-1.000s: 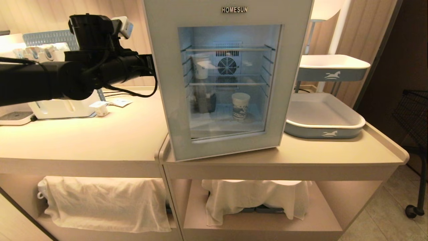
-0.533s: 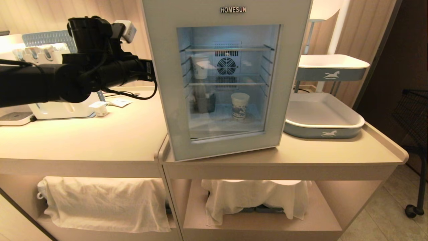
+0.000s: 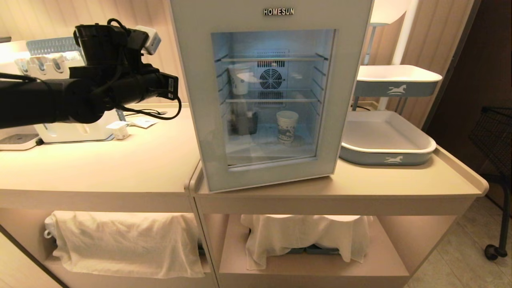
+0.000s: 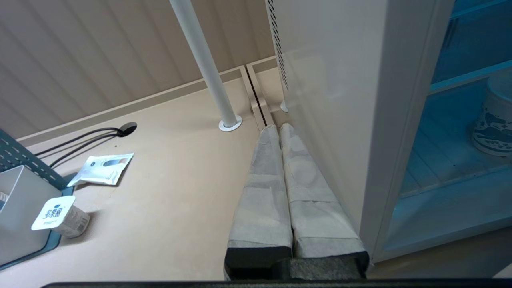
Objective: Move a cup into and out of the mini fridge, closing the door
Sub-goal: Open the freezer door
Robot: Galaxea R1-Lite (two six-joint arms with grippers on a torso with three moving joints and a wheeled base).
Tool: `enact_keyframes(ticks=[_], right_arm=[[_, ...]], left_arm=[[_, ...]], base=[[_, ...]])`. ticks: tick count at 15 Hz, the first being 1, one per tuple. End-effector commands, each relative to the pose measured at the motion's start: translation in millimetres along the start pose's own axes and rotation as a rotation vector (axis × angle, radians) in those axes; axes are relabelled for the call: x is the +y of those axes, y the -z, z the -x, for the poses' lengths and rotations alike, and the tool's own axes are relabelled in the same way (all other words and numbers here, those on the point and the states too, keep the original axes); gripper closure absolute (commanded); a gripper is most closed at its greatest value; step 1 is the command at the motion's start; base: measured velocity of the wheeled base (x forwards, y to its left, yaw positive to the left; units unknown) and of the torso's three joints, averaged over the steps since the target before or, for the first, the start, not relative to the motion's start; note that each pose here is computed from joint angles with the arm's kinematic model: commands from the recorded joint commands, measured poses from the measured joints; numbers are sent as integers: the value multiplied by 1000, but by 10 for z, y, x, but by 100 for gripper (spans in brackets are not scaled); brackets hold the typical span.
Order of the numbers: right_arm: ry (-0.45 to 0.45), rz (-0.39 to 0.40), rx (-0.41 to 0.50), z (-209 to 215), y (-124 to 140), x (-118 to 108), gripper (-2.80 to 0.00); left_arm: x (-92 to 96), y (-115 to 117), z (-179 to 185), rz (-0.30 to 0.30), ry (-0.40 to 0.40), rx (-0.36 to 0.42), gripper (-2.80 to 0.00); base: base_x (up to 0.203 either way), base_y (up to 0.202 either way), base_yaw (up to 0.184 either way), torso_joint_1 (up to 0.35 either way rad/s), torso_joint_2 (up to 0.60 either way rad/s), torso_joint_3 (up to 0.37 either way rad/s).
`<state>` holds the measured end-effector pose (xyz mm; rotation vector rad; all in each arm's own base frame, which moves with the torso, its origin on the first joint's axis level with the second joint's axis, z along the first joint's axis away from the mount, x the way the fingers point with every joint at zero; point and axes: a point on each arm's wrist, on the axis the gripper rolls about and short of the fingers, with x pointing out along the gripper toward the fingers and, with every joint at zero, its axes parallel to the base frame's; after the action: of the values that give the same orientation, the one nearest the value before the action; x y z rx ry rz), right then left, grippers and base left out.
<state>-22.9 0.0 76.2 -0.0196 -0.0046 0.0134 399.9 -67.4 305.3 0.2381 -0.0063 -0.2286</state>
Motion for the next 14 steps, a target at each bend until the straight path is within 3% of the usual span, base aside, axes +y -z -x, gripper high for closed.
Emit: enact_keyframes(ticks=[1,8,14], right_arm=[[-2,0,1,-1,3,0,0],[-1,0,0,0,0,0,0],[0,0,0,0,0,0,0]], left_arm=[[25,21,-16,-1,-7,2,0],[-73,107,-229,28,6,-16,0],[-276,86,-331,74,-20,-31,0]], base=[[0,0,0,0,0,0],[0,0,0,0,0,0],[0,0,0,0,0,0]])
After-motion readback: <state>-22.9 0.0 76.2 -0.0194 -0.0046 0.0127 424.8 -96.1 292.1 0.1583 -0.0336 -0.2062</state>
